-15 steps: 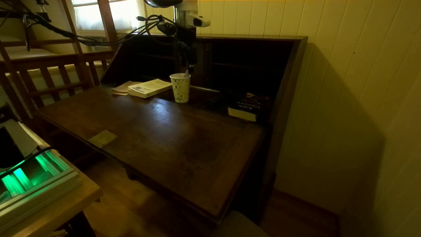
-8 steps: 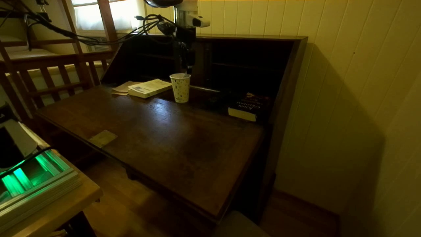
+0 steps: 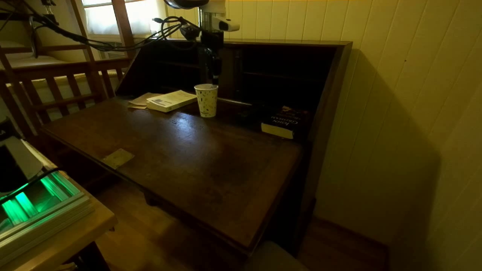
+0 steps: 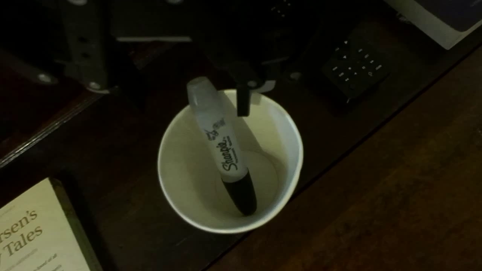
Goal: Pick up the cup, place it in between the books, remove the marker from the cup and place it on top of the cabinet
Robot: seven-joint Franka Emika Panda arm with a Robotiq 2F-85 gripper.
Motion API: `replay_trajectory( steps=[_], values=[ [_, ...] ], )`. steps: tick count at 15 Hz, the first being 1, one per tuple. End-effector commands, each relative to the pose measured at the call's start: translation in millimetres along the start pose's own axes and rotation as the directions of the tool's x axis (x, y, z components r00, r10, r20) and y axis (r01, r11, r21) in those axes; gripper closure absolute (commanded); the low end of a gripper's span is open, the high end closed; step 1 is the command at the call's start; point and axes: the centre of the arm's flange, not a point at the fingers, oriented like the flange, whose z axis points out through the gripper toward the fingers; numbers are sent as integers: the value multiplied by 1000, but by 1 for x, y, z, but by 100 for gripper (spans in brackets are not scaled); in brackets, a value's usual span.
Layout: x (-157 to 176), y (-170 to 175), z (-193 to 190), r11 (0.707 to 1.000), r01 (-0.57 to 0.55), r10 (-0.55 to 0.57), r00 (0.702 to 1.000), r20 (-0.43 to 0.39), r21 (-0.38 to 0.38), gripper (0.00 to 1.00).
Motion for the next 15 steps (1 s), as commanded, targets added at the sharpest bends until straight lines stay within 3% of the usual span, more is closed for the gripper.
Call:
replay_trajectory(
  steps=[1,13,14,15],
  values=[
    [-1,-4,2,999,-25,25,1000,2,-31,35],
    [0,0,4,997,-51,51,999,-2,-53,37],
    [0,0,4,997,-51,51,999,-1,-54,39],
    [0,0,4,997,-51,51,999,-1,-54,53]
  ],
)
